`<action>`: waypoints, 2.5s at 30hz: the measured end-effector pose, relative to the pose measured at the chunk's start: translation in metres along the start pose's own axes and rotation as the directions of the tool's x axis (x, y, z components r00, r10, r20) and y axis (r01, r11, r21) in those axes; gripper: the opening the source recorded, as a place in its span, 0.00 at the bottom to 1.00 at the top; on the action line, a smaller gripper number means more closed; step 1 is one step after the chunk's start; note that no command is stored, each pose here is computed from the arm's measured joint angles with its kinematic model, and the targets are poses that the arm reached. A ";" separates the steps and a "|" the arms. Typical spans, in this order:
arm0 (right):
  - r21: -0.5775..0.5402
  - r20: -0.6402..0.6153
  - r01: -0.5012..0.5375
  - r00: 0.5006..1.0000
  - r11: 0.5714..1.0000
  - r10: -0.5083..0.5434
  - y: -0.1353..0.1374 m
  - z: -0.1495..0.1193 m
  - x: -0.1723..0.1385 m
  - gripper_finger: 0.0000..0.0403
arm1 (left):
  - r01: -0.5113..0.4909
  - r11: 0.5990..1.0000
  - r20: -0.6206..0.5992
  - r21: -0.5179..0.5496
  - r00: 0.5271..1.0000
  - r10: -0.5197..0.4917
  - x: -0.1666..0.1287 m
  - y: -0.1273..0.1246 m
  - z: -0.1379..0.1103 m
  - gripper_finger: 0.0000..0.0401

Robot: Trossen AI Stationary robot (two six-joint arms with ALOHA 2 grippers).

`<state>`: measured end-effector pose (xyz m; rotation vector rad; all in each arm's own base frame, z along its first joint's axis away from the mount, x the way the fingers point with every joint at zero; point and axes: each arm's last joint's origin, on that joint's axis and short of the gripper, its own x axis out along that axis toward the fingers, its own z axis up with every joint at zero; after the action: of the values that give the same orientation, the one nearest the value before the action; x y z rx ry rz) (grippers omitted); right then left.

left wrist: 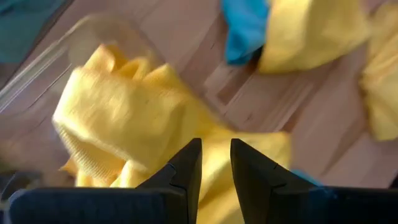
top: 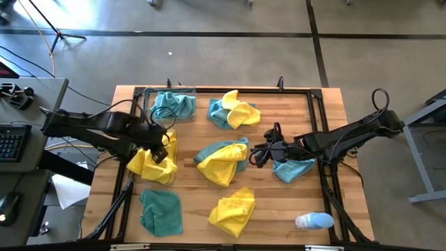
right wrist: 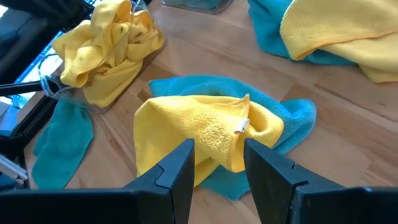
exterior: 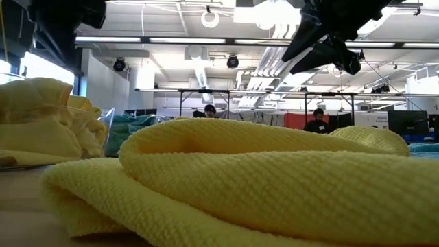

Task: Sort microfiber towel by color & place in baskets
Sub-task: Put the blue microfiber cloth into the top transparent bin

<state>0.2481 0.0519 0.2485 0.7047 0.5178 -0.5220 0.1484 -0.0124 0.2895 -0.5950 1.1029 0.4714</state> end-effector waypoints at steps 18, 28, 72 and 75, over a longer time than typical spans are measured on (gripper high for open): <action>0.158 -0.154 0.254 0.961 0.954 -0.230 -0.026 -0.011 0.001 0.33 | 0.275 0.942 0.280 0.192 0.905 -0.321 0.000 -0.047 0.027 0.18; 0.093 -0.433 0.518 0.790 0.851 -0.434 -0.053 -0.025 -0.011 0.33 | 0.328 0.903 0.354 0.279 0.839 -0.414 0.027 -0.082 0.050 0.18; -0.388 -0.217 -0.004 0.972 0.922 -0.087 -0.021 0.009 -0.075 0.01 | 0.511 0.805 0.676 0.301 0.481 -0.558 0.035 -0.125 0.091 0.21; -0.398 -0.200 -0.023 0.978 0.917 -0.063 -0.019 0.011 -0.077 0.01 | 0.525 0.785 0.702 0.329 0.421 -0.575 0.037 -0.129 0.097 0.27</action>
<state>0.1814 0.0523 0.2929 0.3628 0.8040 -0.3458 0.3097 -0.0435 0.3139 -0.5736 0.0232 0.0629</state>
